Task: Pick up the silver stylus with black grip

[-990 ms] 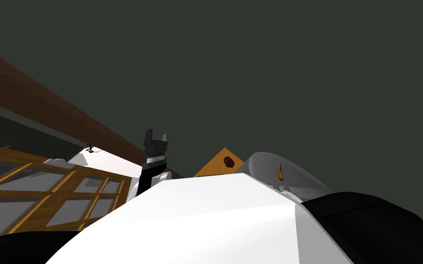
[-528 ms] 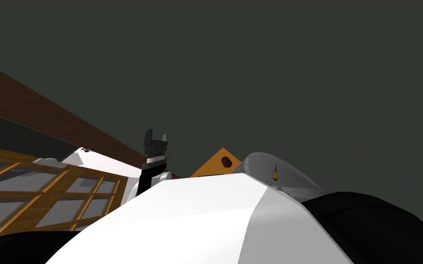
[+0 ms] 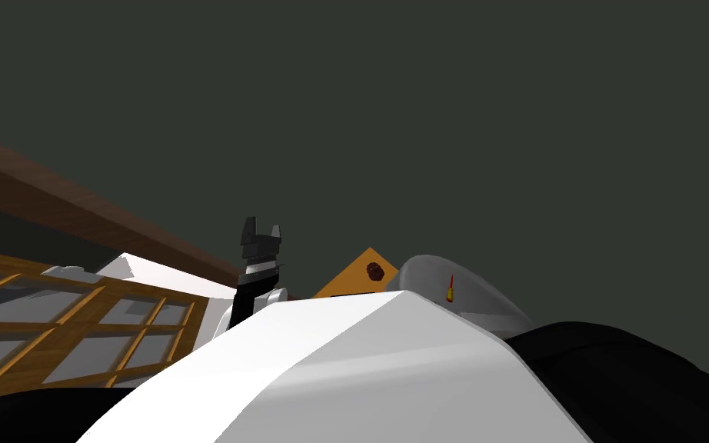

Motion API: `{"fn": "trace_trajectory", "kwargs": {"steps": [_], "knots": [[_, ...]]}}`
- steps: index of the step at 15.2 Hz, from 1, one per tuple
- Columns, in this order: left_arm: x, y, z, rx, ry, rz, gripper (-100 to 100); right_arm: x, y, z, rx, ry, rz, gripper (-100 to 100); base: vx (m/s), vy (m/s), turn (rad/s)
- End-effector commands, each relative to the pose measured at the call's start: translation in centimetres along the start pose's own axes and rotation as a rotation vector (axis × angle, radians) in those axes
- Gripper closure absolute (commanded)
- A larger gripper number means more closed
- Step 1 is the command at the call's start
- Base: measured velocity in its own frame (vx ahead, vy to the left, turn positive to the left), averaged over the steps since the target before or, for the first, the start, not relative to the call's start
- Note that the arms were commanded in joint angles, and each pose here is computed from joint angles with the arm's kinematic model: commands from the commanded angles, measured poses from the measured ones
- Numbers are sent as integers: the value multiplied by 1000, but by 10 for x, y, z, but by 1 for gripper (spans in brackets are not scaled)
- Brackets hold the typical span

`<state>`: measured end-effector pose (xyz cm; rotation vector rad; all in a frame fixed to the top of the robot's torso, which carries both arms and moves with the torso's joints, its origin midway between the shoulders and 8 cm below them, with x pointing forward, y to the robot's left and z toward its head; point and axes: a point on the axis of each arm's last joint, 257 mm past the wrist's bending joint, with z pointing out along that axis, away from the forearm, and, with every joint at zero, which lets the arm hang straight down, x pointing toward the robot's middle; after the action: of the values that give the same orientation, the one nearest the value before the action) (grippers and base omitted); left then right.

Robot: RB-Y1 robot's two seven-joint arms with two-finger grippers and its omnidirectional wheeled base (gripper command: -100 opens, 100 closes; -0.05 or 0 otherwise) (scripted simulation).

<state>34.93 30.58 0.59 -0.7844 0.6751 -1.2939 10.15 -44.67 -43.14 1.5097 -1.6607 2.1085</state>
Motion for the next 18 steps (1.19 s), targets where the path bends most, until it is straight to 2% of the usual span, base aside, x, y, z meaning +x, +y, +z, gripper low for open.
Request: {"fn": "trace_trajectory", "kwargs": {"steps": [1, 2, 3, 4, 18], "knots": [[0, 0, 0, 0, 0, 0, 0, -7, -7, -12, 1, 3, -8, -100, -14, -147, -6], [0, 0, 0, 0, 0, 0, 0, -16, -19, -23, -1, 7, 0, -100, -20, -110, 21], [0, 0, 0, 0, 0, 0, 0, -16, -19, -23, -1, 7, -6, -100, -16, 13, 54], [0, 0, 0, 0, 0, 0, 0, -23, -31, -34, -5, 13, 1, -100, -12, 0, 38], [0, 0, 0, 0, 0, 0, 0, -16, -28, -36, -10, 18, -2, -100, 3, 1, -7]]}}
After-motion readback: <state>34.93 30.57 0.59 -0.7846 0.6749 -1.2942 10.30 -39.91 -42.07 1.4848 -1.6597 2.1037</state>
